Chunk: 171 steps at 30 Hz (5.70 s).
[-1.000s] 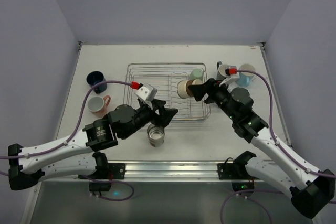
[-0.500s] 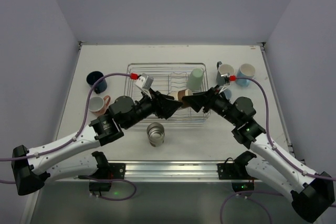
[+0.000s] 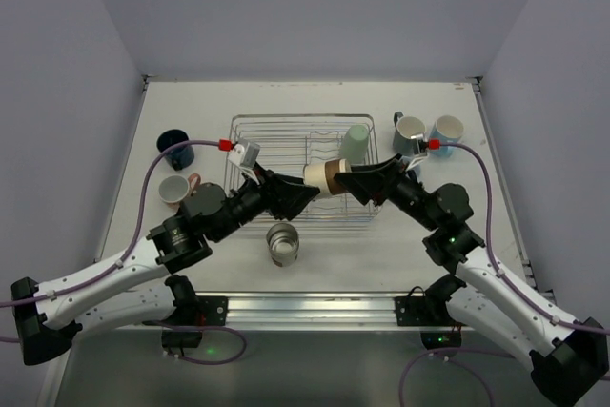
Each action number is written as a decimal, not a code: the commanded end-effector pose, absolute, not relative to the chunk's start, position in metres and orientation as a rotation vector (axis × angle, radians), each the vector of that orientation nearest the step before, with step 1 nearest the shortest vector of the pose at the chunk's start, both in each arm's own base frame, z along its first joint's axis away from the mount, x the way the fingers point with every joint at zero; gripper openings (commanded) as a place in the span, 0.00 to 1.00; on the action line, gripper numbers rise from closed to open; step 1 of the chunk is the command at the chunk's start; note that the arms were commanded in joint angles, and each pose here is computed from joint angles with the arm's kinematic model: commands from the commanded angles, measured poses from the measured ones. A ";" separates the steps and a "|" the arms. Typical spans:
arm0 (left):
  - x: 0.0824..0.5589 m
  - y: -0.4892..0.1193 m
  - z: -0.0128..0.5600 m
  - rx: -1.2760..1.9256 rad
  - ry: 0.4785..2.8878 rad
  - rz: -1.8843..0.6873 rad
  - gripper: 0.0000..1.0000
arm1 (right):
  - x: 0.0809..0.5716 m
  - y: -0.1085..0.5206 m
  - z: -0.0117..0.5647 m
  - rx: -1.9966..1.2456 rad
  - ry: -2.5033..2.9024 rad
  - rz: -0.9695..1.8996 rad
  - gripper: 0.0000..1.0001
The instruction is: Unload the cups from the dish rack
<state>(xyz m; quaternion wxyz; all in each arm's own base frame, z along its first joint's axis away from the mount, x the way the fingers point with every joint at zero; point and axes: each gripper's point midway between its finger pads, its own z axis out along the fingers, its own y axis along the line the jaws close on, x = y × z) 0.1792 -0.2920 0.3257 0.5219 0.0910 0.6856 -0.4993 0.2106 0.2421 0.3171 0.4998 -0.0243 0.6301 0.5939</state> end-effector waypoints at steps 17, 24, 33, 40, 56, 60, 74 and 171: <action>0.164 -0.309 0.346 0.336 1.510 -1.336 0.18 | 0.196 0.274 0.328 -0.180 1.457 1.722 0.30; 0.180 -0.281 0.320 0.384 1.708 -1.025 0.00 | 0.213 0.269 0.307 -0.153 1.569 1.546 0.97; 0.160 -0.216 0.286 0.657 2.124 -0.560 0.00 | 0.231 0.249 0.260 -0.157 1.742 1.235 0.99; 0.137 -0.226 0.253 0.921 2.340 -0.443 0.00 | 0.243 0.234 0.254 -0.138 1.771 1.085 0.99; 0.114 -0.231 0.220 1.132 2.461 -0.257 0.00 | 0.256 0.218 0.242 -0.084 1.799 0.955 0.99; 0.106 -0.239 0.217 1.179 2.473 -0.296 0.00 | 0.259 0.216 0.239 -0.078 1.803 0.940 0.99; 0.092 -0.243 0.212 1.223 2.511 -0.313 0.00 | 0.263 0.215 0.233 -0.072 1.823 0.924 0.99; 0.197 -0.230 0.283 0.492 1.751 -0.375 0.59 | 0.471 0.180 0.139 0.077 2.182 0.031 0.74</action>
